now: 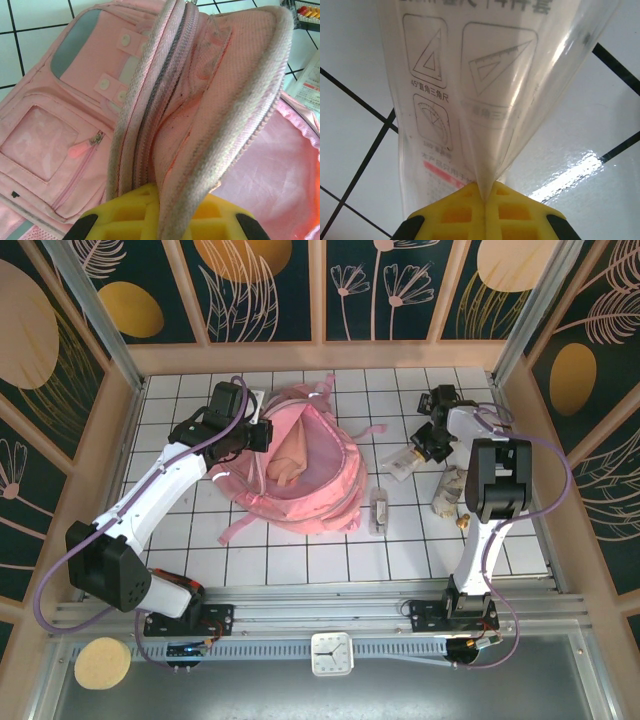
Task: Pack books, pencil case, and school supplies into a backpack
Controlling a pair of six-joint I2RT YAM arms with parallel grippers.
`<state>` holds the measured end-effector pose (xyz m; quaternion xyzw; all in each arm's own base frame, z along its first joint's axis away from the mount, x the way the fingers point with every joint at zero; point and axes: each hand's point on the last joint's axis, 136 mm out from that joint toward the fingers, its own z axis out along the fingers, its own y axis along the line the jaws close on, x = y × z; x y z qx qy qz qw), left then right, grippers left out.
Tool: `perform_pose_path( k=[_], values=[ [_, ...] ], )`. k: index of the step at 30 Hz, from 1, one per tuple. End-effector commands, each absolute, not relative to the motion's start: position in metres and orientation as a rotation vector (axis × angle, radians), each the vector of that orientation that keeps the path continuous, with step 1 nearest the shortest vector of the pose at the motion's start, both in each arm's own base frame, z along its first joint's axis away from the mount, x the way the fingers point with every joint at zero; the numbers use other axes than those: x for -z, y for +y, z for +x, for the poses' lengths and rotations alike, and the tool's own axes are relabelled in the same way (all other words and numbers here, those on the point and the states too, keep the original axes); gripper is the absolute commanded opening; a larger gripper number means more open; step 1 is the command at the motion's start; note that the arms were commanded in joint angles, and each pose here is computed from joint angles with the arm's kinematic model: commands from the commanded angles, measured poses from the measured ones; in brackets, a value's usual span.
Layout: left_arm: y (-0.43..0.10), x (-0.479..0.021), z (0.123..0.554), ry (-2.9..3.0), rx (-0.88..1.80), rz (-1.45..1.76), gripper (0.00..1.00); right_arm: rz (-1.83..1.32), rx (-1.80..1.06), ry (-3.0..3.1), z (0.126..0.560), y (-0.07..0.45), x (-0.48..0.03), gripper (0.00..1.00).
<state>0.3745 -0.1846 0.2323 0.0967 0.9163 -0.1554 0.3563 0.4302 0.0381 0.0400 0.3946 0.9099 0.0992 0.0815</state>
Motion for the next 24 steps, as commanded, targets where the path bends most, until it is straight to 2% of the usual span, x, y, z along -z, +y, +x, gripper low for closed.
perform_pose_path(
  k=[1, 4, 8, 14, 18, 24],
  values=[
    [-0.185, -0.241, 0.376, 2.337, 0.434, 0.223, 0.0, 1.139, -0.294, 2.71, 0.425, 0.037, -0.05, 0.0],
    [-0.185, -0.241, 0.376, 2.339, 0.436, 0.224, 0.0, 1.1, -0.315, 2.7, 0.426, 0.04, -0.067, 0.0],
    [-0.186, -0.241, 0.375, 2.339, 0.442, 0.225, 0.0, 0.997, -0.379, 2.645, 0.432, 0.046, -0.115, 0.0],
    [-0.191, -0.241, 0.376, 2.337, 0.481, 0.221, 0.0, 0.875, -0.495, 2.62, 0.416, 0.063, -0.171, 0.0],
    [-0.196, -0.242, 0.378, 2.333, 0.52, 0.215, 0.0, 0.726, -0.604, 2.639, 0.402, 0.105, -0.201, 0.0],
    [-0.204, -0.254, 0.381, 2.306, 0.571, 0.202, 0.0, 0.462, -0.74, 2.736, 0.38, 0.196, -0.217, 0.0]
  ],
)
